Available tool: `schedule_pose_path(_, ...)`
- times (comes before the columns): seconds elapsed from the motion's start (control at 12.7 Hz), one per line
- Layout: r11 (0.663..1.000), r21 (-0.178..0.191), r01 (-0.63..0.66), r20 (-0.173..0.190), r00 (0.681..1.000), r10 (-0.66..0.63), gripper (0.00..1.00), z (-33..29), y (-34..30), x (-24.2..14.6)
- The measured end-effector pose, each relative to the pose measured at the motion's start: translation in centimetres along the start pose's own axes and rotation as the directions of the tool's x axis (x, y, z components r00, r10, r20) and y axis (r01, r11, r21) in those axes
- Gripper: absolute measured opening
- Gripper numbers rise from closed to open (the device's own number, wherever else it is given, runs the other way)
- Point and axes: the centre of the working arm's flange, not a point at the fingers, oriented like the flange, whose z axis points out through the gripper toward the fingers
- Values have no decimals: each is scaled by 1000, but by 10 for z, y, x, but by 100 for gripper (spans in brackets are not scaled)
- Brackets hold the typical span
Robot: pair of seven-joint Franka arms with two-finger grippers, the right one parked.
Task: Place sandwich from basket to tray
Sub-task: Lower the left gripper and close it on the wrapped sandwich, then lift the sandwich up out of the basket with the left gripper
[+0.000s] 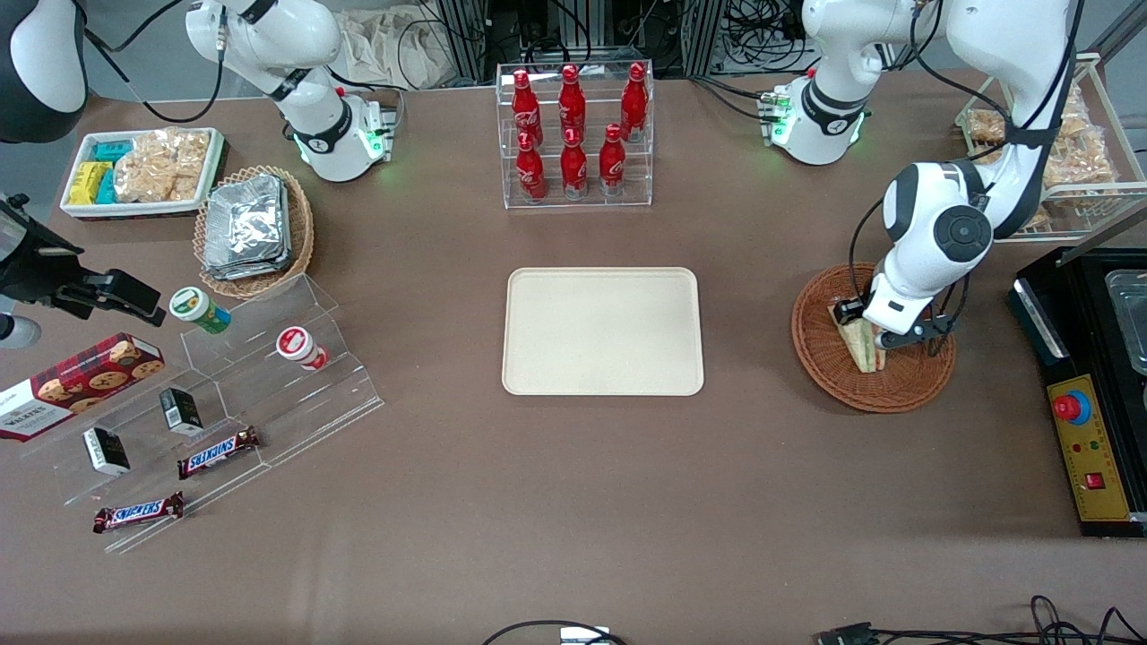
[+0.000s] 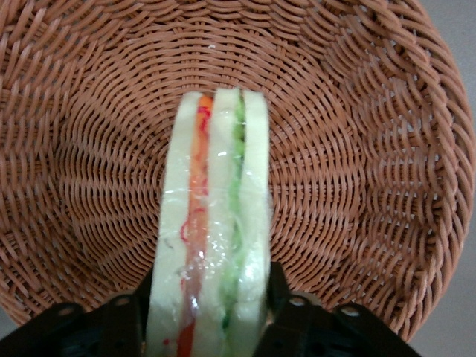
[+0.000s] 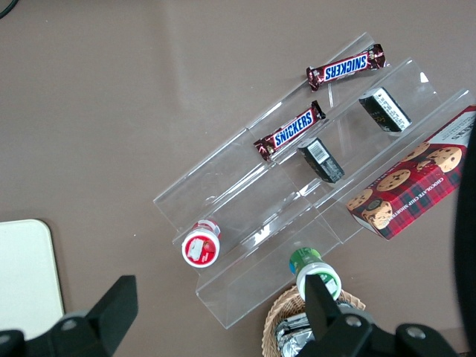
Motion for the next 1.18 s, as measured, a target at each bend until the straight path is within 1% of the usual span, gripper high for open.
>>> schedule_pose_path(0.08, 1000, 0, 0, -2, 1000, 0, 46, -1, 0, 1)
schedule_pose_path(0.16, 1000, 0, 0, -1, 1000, 0, 40, -2, 0, 1)
schedule_pose_path(0.31, 1000, 12, 1, 19, 1000, -1, 34, -17, -1, 1)
schedule_pose_path(0.39, 1000, 19, 1, 28, 1000, -2, 32, -37, -1, 2)
schedule_pose_path(0.55, 1000, 31, 4, 24, 1000, -4, 30, -102, -2, 2)
schedule_pose_path(0.63, 999, 40, 0, 24, 1000, -1, 26, -144, -2, 0)
schedule_pose_path(0.71, 999, 50, -11, 23, 1000, 10, 20, -191, 3, -4)
schedule_pose_path(0.87, 996, 68, -58, 9, 998, 58, 19, -288, 25, -13)
schedule_pose_path(0.94, 993, 67, -93, -5, 996, 93, 19, -327, 36, -18)
schedule_pose_path(1.02, 991, 53, -123, -17, 992, 124, 19, -352, 46, -21)
schedule_pose_path(1.1, 989, 31, -143, -20, 989, 144, 19, -366, 53, -22)
schedule_pose_path(1.18, 988, 9, -153, -11, 988, 154, 19, -372, 59, -22)
